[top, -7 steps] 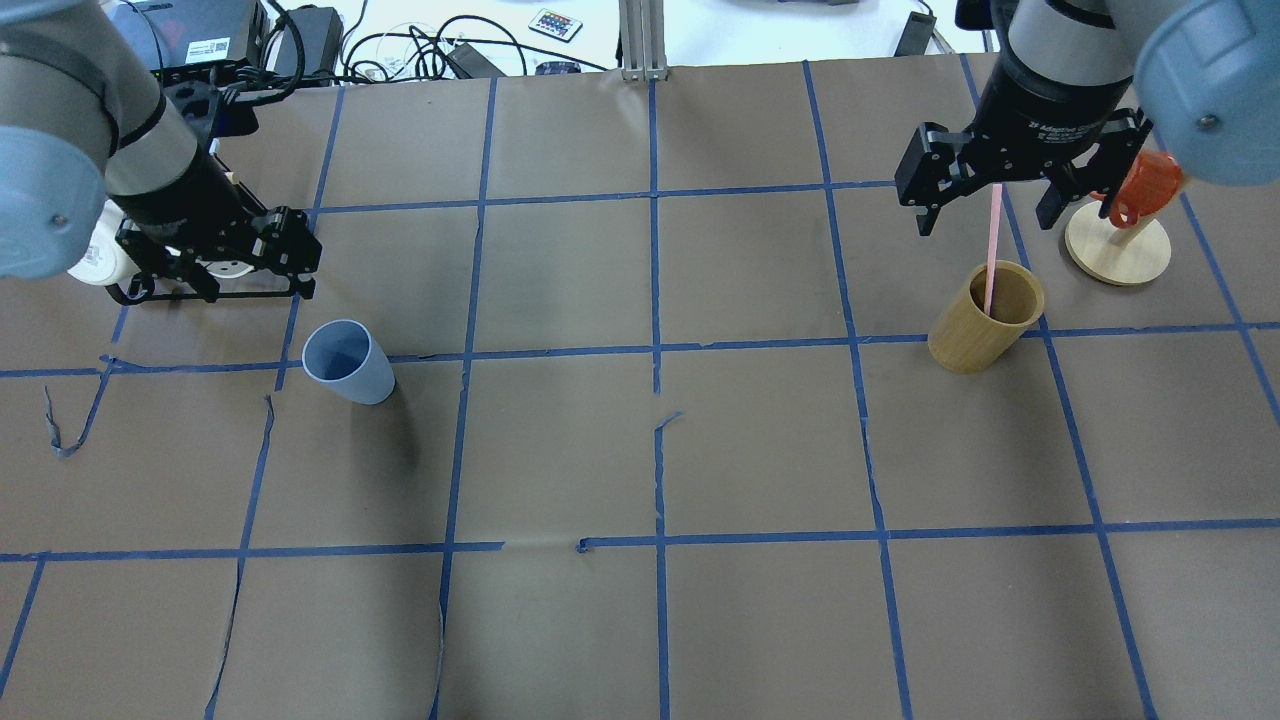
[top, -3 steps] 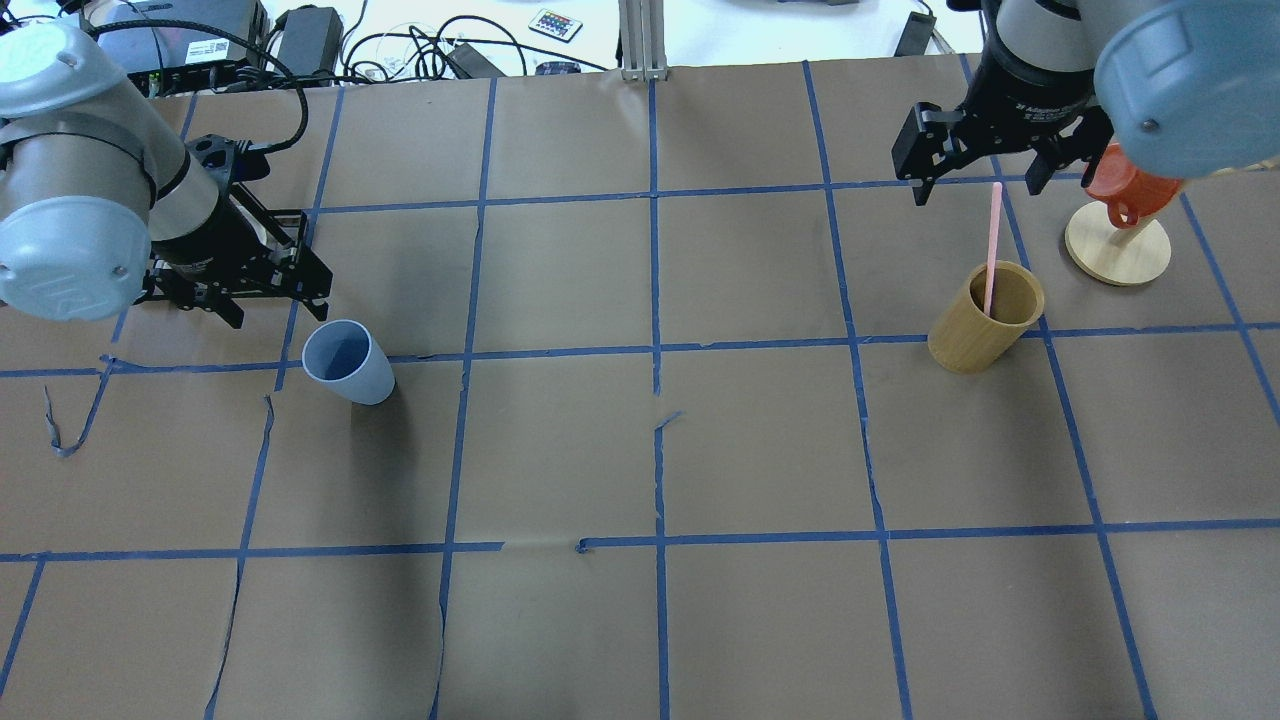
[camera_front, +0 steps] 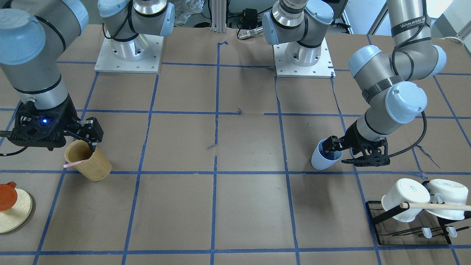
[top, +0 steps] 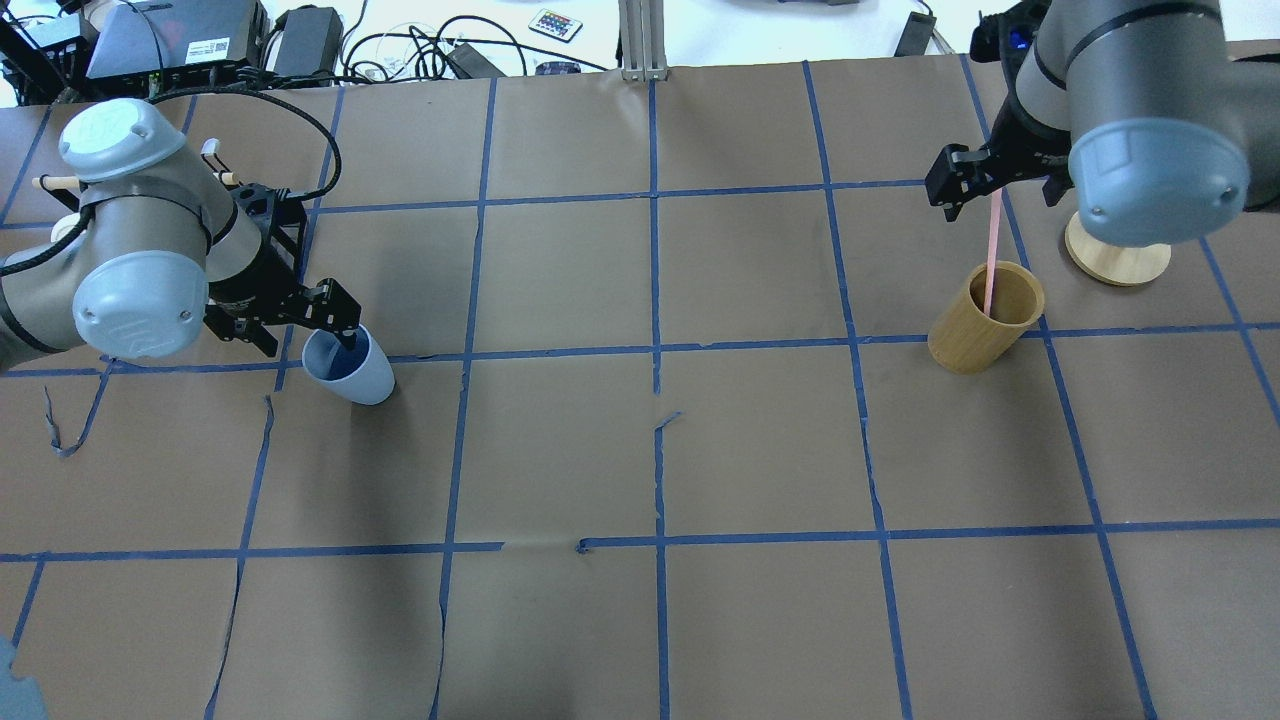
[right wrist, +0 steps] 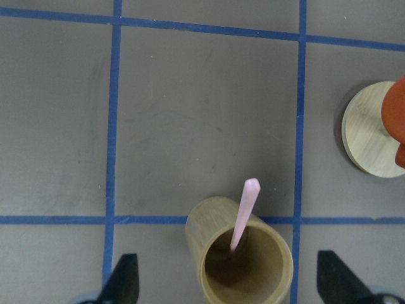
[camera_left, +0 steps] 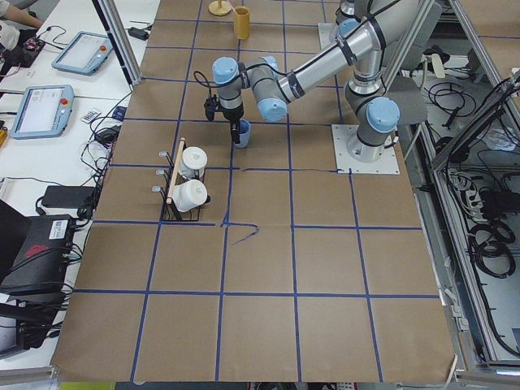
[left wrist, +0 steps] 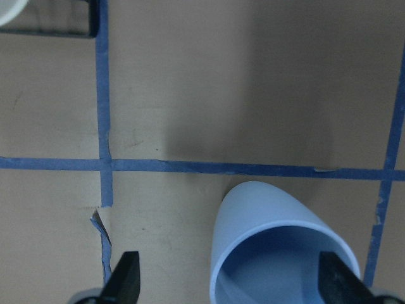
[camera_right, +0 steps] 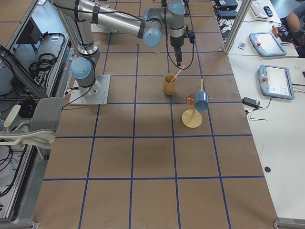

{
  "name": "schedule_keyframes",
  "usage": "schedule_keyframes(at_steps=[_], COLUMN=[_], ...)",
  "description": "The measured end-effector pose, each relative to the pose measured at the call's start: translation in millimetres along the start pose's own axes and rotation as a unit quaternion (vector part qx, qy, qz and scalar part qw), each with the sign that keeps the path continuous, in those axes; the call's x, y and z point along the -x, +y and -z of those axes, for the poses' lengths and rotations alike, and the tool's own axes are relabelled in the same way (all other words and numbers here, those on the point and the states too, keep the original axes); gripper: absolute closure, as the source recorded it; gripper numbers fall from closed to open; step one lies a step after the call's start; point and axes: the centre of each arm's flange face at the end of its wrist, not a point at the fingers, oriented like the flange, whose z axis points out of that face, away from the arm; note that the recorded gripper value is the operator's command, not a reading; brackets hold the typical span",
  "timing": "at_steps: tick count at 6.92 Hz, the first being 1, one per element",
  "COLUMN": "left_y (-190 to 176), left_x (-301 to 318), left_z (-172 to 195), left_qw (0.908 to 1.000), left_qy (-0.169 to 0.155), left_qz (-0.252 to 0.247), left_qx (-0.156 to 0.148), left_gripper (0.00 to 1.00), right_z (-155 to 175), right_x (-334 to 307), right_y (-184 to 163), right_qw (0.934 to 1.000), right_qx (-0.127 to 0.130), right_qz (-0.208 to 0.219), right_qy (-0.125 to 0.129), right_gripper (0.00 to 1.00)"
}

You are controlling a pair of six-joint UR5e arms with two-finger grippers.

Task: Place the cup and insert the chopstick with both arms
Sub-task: 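Lift the light blue cup with left gripper while right grasps pink chopstick, then carry the light blue cup toward the table center and lower it with the left gripper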

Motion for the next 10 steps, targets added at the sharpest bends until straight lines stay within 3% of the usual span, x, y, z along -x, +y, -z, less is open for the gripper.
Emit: schedule_keyframes(at_steps=[1, 3, 5, 6, 8, 10], left_y=[2, 5, 5, 7, 11, -9], left_x=[0, 2, -4, -21, -105, -194], left_z=[-3, -4, 9, 25, 70, 99], left_qw=[1.0, 0.9999, 0.9999, 0.9997, 0.9966, 0.9912], left_qy=[0.0, 0.003, 0.001, -0.002, 0.0, 0.049], left_qz=[0.001, 0.009, 0.007, 0.003, -0.022, 0.011], left_qx=[0.004, 0.006, -0.01, -0.026, -0.08, -0.122], left_gripper=[1.0, 1.0, 1.0, 1.0, 1.0, 1.0], right_z=[-12, -25, -26, -25, -24, -24], right_x=[-1, -4, -7, -8, -8, -9], right_y=[4, 4, 0, -1, -2, -3], right_qw=[0.9998, 0.9996, 0.9992, 0.999, 0.9988, 0.9988], right_qx=[-0.015, -0.022, -0.035, -0.042, -0.046, -0.046], right_qz=[0.012, 0.018, 0.016, 0.015, 0.015, 0.014], right_qy=[0.005, 0.004, 0.007, 0.008, 0.009, 0.01], right_gripper=[0.22, 0.46, 0.48, 0.76, 0.76, 1.0])
